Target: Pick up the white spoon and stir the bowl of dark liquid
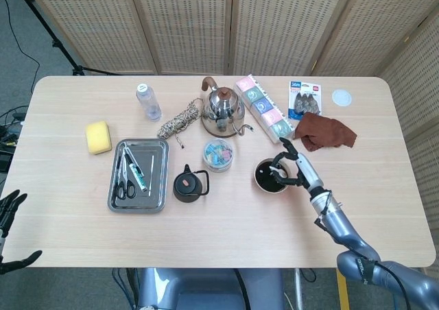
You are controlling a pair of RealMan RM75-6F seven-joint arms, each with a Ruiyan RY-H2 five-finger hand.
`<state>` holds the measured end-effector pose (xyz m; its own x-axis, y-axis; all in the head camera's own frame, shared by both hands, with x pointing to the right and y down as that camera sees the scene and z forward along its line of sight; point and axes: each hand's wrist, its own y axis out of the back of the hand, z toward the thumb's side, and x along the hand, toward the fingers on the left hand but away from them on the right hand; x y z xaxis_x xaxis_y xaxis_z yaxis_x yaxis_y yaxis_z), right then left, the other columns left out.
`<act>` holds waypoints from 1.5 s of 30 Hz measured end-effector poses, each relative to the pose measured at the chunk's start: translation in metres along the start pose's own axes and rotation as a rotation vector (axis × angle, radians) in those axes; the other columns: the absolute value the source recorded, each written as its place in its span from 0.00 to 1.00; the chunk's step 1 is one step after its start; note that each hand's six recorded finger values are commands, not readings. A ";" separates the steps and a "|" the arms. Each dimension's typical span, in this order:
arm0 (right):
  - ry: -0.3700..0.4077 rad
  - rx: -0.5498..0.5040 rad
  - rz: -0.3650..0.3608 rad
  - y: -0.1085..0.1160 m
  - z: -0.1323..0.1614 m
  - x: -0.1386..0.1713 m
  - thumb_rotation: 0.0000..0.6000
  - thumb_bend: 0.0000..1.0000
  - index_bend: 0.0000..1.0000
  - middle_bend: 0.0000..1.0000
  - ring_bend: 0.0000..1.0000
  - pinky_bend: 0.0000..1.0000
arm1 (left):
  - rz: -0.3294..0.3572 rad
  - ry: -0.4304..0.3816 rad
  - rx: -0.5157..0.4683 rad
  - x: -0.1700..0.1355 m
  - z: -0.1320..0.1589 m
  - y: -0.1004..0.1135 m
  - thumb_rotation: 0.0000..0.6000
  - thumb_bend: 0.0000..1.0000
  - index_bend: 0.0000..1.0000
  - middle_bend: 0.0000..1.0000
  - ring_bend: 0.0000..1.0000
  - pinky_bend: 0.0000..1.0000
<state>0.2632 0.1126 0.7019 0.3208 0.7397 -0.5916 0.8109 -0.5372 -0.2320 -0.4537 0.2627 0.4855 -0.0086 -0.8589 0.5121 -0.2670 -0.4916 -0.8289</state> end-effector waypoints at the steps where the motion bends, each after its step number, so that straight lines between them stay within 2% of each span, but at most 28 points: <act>1: 0.001 0.003 0.010 -0.002 0.000 0.003 1.00 0.61 0.56 0.00 0.00 0.00 | 0.000 -0.001 0.001 0.000 0.000 0.000 1.00 0.00 0.00 0.00 0.00 0.00; 10: 0.004 0.002 0.087 -0.026 0.004 0.005 1.00 0.61 0.56 0.00 0.00 0.00 | -0.006 -0.003 0.004 0.000 0.002 -0.003 1.00 0.00 0.00 0.00 0.00 0.00; 19: 0.018 -0.049 0.079 -0.043 0.009 -0.012 1.00 0.62 0.56 0.00 0.00 0.00 | -0.004 0.003 -0.002 0.000 -0.002 0.000 1.00 0.00 0.00 0.00 0.00 0.00; 27: 0.014 -0.042 0.031 -0.031 0.003 -0.024 1.00 0.62 0.57 0.00 0.00 0.00 | -0.001 0.005 -0.002 0.000 -0.003 0.000 1.00 0.00 0.00 0.00 0.00 0.00; 34: 0.009 -0.049 0.001 -0.013 -0.001 -0.016 1.00 0.62 0.57 0.00 0.00 0.00 | -0.006 0.001 0.007 -0.001 0.000 -0.003 1.00 0.00 0.00 0.00 0.00 0.00; 41: 0.010 -0.051 -0.001 0.000 -0.003 -0.001 1.00 0.64 0.57 0.00 0.00 0.00 | -0.015 -0.007 0.020 -0.001 0.005 -0.007 1.00 0.00 0.00 0.00 0.00 0.00; 45: 0.012 -0.043 0.025 -0.001 -0.002 0.009 1.00 0.67 0.57 0.00 0.00 0.00 | -0.020 -0.007 0.024 0.000 0.006 -0.009 1.00 0.00 0.00 0.00 0.00 0.00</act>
<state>0.2660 0.1209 0.6984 0.3471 0.7309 -0.5876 0.8225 -0.5383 -0.1836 -0.4457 0.2663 0.4918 0.0030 -0.8495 0.5275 -0.2435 -0.5123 -0.8236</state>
